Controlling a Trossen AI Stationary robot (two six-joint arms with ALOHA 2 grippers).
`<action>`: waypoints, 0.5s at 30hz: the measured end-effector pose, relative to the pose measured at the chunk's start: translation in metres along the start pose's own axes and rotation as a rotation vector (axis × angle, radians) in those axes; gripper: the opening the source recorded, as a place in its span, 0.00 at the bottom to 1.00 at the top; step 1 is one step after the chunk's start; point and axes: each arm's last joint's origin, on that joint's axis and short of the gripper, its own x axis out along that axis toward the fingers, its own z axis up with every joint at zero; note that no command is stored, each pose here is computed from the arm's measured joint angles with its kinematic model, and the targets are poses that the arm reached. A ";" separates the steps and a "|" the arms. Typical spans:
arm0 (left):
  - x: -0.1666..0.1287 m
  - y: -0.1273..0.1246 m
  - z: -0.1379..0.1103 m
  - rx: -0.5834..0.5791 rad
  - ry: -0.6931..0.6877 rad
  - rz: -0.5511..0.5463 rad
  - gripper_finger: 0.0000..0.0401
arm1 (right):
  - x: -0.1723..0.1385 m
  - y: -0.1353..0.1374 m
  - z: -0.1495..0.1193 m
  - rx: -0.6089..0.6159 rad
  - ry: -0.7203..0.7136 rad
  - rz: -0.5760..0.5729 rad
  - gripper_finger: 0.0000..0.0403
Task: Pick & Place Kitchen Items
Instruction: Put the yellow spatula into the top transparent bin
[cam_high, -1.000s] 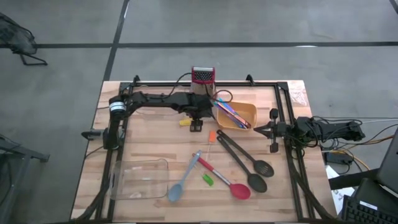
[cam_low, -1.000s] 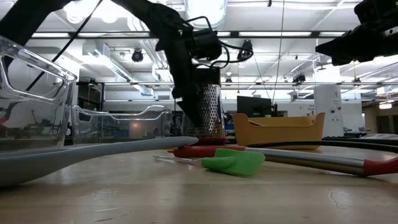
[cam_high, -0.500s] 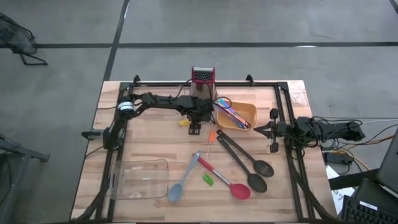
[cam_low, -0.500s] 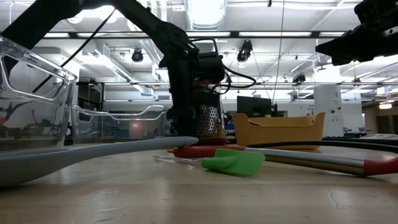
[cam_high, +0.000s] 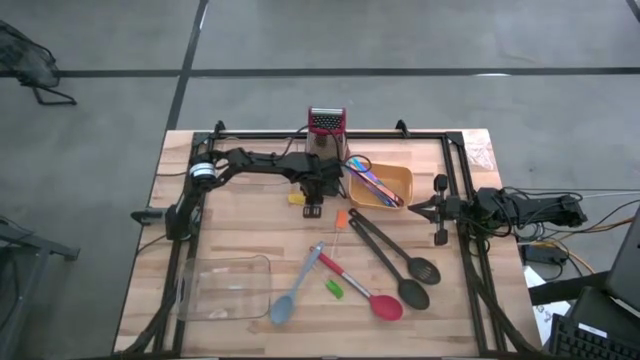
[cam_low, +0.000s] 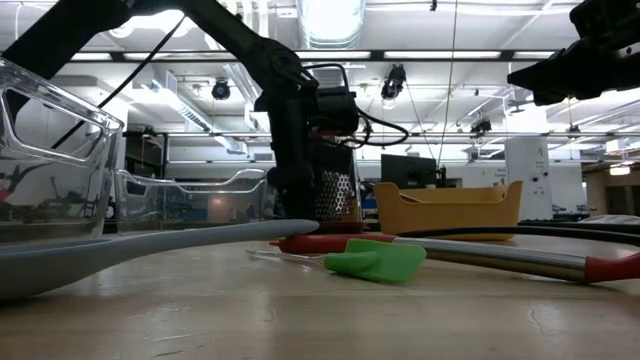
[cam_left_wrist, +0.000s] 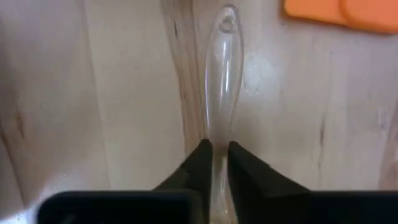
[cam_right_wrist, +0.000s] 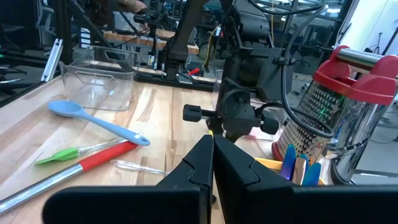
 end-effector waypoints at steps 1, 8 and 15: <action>0.000 0.000 0.000 -0.001 0.000 -0.001 0.05 | 0.000 0.000 0.000 0.000 0.000 0.000 0.02; -0.007 -0.005 0.002 -0.022 -0.035 -0.077 0.01 | 0.000 0.000 0.000 0.000 0.000 0.000 0.02; -0.019 -0.012 -0.001 -0.053 -0.047 -0.210 0.02 | 0.000 0.000 0.000 0.000 0.002 0.000 0.02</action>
